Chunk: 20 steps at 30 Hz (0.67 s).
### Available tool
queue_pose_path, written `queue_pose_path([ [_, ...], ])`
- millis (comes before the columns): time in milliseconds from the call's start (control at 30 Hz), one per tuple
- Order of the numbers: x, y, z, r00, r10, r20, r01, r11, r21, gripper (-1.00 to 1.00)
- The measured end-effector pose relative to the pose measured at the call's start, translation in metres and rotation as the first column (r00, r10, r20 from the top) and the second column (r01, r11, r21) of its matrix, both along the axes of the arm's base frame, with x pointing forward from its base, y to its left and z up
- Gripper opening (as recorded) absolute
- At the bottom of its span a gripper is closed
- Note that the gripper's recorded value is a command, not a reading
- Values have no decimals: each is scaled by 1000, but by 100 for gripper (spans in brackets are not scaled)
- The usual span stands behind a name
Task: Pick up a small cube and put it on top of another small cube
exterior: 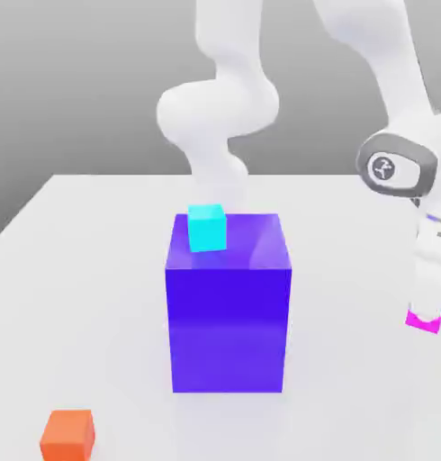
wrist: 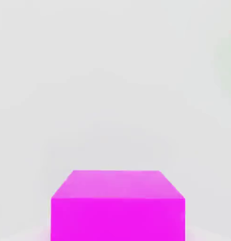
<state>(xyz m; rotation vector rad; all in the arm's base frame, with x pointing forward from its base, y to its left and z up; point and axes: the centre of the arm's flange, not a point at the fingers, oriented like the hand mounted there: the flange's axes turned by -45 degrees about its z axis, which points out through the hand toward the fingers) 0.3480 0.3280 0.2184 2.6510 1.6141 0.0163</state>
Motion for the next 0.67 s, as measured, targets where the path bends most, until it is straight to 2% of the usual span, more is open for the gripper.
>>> queue_pose_path([
  [200, 73, 11, 12, 995, 103, -13, -103, 995, 3, -100],
  [367, 134, 10, 23, 983, 184, -28, -183, 983, 23, -100],
  [467, 145, 9, -13, 980, 197, -30, -197, 980, 27, -100],
  [500, 146, 9, -28, 980, 198, -30, -198, 980, 28, 100],
  [667, 146, 9, -28, 980, 198, -30, -198, 980, 28, 100],
])
